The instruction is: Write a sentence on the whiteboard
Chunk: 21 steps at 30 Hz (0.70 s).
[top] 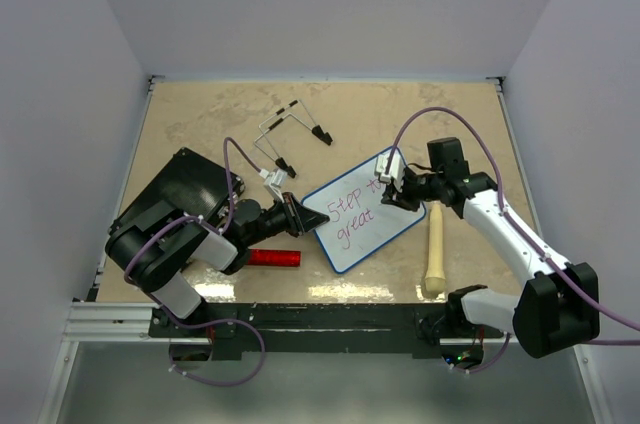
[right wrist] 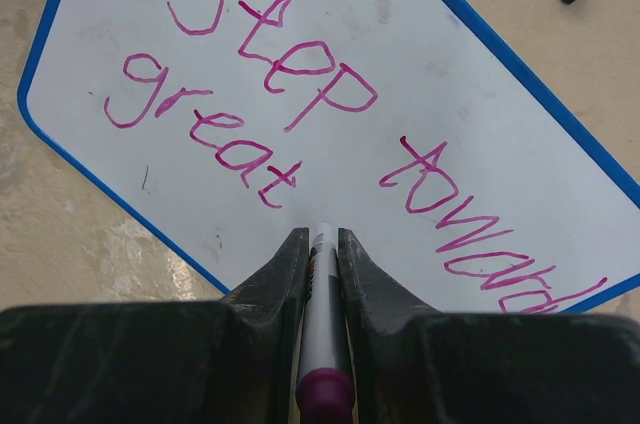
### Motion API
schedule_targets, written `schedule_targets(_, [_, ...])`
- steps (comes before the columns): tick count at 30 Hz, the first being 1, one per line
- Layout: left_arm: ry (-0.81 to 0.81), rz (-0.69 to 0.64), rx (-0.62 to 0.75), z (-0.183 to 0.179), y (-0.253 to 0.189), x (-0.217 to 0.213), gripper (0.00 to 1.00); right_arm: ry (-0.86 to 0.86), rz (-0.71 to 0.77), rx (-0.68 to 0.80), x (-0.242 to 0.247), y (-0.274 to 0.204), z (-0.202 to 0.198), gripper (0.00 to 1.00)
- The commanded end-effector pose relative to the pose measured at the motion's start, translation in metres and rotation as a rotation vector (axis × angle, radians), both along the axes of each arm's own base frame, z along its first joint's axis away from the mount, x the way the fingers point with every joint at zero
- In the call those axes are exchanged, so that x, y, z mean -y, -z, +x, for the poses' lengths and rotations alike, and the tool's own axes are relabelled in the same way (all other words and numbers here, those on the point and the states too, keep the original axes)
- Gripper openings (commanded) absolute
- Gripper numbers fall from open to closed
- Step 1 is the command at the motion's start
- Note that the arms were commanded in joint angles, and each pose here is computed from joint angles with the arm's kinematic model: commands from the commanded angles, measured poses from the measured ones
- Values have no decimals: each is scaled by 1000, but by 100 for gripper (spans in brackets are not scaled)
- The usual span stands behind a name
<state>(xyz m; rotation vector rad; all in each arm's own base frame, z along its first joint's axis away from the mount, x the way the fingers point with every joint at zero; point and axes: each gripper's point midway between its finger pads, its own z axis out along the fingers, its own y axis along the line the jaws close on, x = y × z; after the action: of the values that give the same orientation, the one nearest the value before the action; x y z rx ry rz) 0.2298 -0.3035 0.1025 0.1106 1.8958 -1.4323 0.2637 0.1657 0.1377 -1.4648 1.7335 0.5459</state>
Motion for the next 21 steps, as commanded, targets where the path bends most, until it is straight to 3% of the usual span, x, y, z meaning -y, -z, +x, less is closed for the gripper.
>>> schedule_targets(1, [2,-28,67,0,-11,2,0,19,3,24,-1,-4,7,0])
schedule_targets(21, [4,-24,69,1,-11,4,0,-42,12,-3,-23,2,1,0])
